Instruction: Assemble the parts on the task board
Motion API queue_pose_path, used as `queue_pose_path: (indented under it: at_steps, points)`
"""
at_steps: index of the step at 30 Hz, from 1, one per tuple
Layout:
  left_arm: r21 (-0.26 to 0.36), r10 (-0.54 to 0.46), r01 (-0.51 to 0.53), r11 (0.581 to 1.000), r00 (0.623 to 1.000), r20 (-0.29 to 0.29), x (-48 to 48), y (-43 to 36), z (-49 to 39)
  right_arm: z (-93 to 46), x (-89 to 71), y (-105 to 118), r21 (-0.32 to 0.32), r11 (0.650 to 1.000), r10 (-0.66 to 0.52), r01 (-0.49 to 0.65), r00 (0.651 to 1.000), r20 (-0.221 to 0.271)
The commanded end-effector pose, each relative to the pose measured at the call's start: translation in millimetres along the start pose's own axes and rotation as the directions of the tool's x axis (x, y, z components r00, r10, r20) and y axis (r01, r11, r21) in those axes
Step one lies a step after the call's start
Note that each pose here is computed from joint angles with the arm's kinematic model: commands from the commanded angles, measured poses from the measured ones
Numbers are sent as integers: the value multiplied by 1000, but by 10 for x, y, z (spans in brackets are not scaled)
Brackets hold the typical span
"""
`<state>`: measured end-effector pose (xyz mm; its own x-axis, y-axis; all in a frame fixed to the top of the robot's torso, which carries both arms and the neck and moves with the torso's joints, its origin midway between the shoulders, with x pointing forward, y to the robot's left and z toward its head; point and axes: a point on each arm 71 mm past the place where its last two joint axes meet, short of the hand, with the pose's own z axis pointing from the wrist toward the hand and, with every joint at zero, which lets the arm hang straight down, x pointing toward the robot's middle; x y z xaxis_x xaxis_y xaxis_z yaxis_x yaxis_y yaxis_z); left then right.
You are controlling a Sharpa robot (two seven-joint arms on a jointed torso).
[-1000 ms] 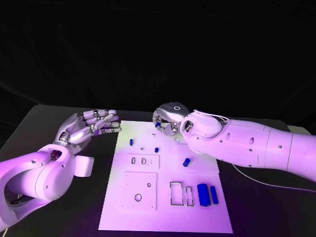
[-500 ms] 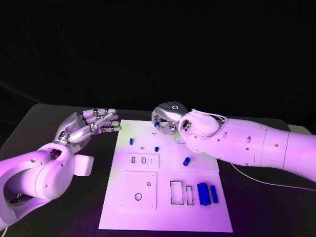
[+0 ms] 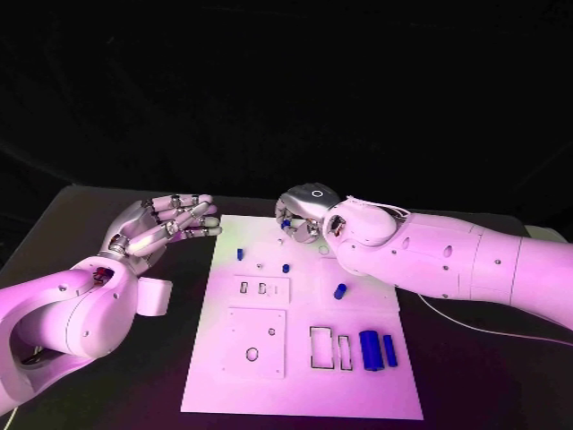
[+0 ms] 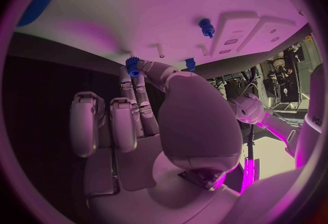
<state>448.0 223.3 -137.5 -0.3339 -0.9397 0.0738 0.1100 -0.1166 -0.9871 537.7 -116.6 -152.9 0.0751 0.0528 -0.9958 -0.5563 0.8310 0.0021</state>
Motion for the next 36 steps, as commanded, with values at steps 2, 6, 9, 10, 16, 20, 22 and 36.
queue_pose_path:
  at_steps: [2,6,9,10,16,20,22,36]
  points:
    - [9,-6,6,1000,1000,-21,30,-16,4,9,28,6,-4,1000,-16,16,999,-30]
    - [9,-5,6,1000,1000,-20,27,-17,4,16,42,3,-4,1000,-15,15,999,-37]
    - [9,-5,5,1000,1000,-19,25,-18,4,18,44,-2,-5,1000,-13,13,999,-34]
    - [9,-5,5,1000,1000,-19,25,-18,5,18,42,-4,-4,1000,-12,12,999,-31]
    - [8,-4,4,1000,1000,-18,21,-12,16,5,22,-18,-5,1000,-7,7,1000,-1]
    - [8,-3,4,1000,1000,-15,15,-6,25,-40,4,-43,-6,1000,-4,4,1000,15]
    - [9,-3,3,1000,1000,-13,11,-5,27,-76,-8,-59,-6,1000,-1,1,1000,21]
    - [7,-2,2,1000,1000,-6,-23,0,29,-684,-231,-533,113,984,136,-140,990,37]
